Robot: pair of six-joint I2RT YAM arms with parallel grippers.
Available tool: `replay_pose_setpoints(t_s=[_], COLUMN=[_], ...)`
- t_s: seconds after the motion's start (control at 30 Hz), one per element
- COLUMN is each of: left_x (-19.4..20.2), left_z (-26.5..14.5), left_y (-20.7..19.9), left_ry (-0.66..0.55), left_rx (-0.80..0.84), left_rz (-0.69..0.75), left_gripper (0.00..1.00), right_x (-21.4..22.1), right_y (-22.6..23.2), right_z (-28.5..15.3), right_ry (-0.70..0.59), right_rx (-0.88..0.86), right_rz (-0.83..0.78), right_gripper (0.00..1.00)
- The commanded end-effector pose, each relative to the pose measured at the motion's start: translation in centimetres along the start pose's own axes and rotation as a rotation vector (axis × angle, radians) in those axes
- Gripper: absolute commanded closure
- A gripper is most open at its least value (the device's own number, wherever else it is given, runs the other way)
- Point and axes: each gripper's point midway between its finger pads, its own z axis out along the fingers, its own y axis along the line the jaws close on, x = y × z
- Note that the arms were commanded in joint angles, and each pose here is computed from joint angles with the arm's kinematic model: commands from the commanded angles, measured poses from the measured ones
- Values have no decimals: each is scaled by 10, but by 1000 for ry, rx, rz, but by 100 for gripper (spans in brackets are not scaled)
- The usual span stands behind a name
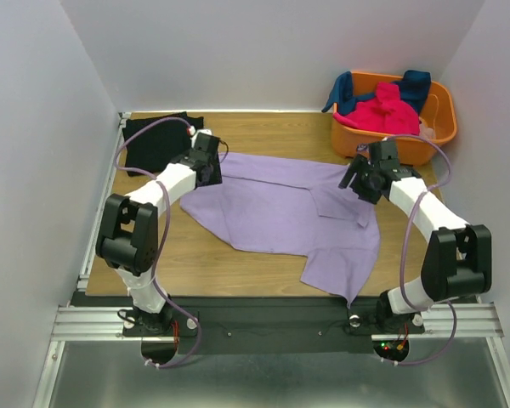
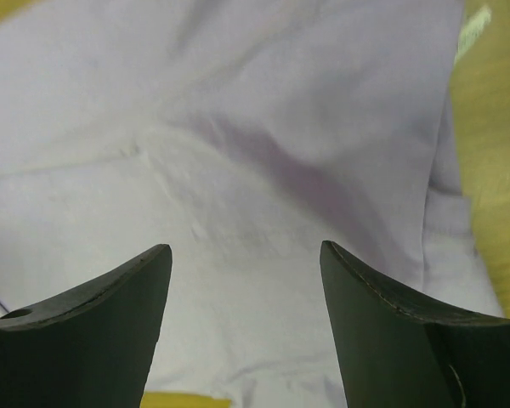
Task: Fold and stack the t-shirts
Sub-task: Fold the tshirt
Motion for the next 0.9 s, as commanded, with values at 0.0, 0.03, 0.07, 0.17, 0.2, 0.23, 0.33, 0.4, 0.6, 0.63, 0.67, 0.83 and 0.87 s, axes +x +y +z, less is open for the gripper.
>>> replay_pose_setpoints(t_s=[0.0, 0.03, 0.07, 0.17, 0.2, 0.23, 0.33, 0.4, 0.6, 0.63, 0.67, 0.83, 0.87], left_x=[38, 43, 48, 57, 63, 66, 77, 81, 86, 87, 87, 93, 93], left_z=[-3, -3, -4, -1, 0, 1, 3, 2, 5, 7, 7, 13, 13], left_y=[-9, -13, -19, -26, -31, -31, -30, -25, -22, -23, -23, -22, -22], left_ry=[72, 82, 96, 114, 129, 132, 160, 163, 167, 173, 173, 185, 184], left_rx=[-51, -43, -37, -50, -57, -72, -96, -118, -137, -140, -142, -156, -159], left_rz=[23, 24, 21, 37, 50, 56, 49, 40, 29, 28, 29, 27, 26], left_gripper=[49, 49, 51, 51, 51, 51, 51, 51, 51, 51, 51, 53, 56], right_x=[20, 22, 28, 35, 36, 37, 45, 48, 59, 60, 60, 58, 58], right_y=[0, -1, -2, -6, -6, -7, -8, -10, -16, -17, -17, -17, -16], right_z=[-12, -14, -16, -20, -23, -24, -28, -30, -31, -33, -33, -33, -32], right_ry=[49, 52, 65, 78, 77, 77, 89, 91, 107, 105, 104, 104, 106], right_rx=[-50, -54, -58, -60, -64, -67, -79, -85, -82, -85, -84, -85, -86], right_rz=[19, 19, 14, 10, 10, 10, 7, 7, -3, -6, -9, -25, -29], right_gripper=[24, 24, 24, 24, 24, 24, 24, 24, 24, 24, 24, 24, 24])
